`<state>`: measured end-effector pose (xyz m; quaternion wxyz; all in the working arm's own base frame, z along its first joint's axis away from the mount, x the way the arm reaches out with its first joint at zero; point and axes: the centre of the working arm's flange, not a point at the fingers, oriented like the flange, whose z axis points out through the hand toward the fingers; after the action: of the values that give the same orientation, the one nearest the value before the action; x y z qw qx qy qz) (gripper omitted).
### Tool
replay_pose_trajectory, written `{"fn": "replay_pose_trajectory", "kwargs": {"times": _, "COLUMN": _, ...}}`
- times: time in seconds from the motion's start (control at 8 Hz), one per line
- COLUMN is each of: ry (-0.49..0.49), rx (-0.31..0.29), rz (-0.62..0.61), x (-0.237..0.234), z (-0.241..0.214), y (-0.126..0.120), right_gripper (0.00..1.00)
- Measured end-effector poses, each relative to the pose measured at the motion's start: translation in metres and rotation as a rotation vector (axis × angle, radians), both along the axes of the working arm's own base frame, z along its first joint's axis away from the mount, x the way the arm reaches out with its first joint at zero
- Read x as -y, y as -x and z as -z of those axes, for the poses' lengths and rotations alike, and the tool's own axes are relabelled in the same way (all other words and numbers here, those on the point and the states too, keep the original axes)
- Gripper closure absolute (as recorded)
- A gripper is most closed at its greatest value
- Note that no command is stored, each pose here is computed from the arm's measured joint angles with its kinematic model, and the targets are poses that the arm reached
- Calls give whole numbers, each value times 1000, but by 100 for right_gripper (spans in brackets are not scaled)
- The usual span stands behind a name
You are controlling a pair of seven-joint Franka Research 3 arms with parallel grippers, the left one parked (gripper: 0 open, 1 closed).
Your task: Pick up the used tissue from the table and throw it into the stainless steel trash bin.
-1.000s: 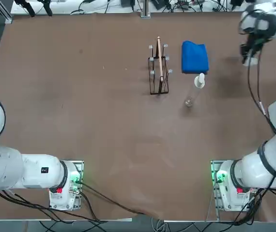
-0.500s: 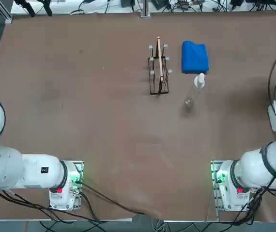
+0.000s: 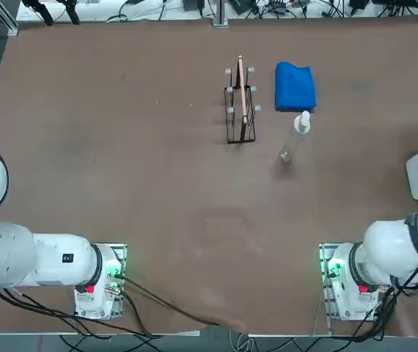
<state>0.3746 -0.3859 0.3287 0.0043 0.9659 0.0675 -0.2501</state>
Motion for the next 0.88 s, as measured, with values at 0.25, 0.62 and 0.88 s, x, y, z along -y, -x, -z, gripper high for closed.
{"fn": "replay_pose_trajectory", "kwargs": {"times": 0.25, "ry": -16, "rx": 5, "rz": -5, "x": 6, "z": 15, "y": 16, "right_gripper": 74}}
{"fn": "replay_pose_trajectory", "kwargs": {"times": 0.62, "ry": 0, "rx": 37, "rz": -35, "x": 2, "z": 0, "y": 1, "right_gripper": 27}}
{"fn": "replay_pose_trajectory", "kwargs": {"times": 0.88, "ry": 27, "rx": 90, "rz": -59, "x": -4, "z": -30, "y": -13, "right_gripper": 0}}
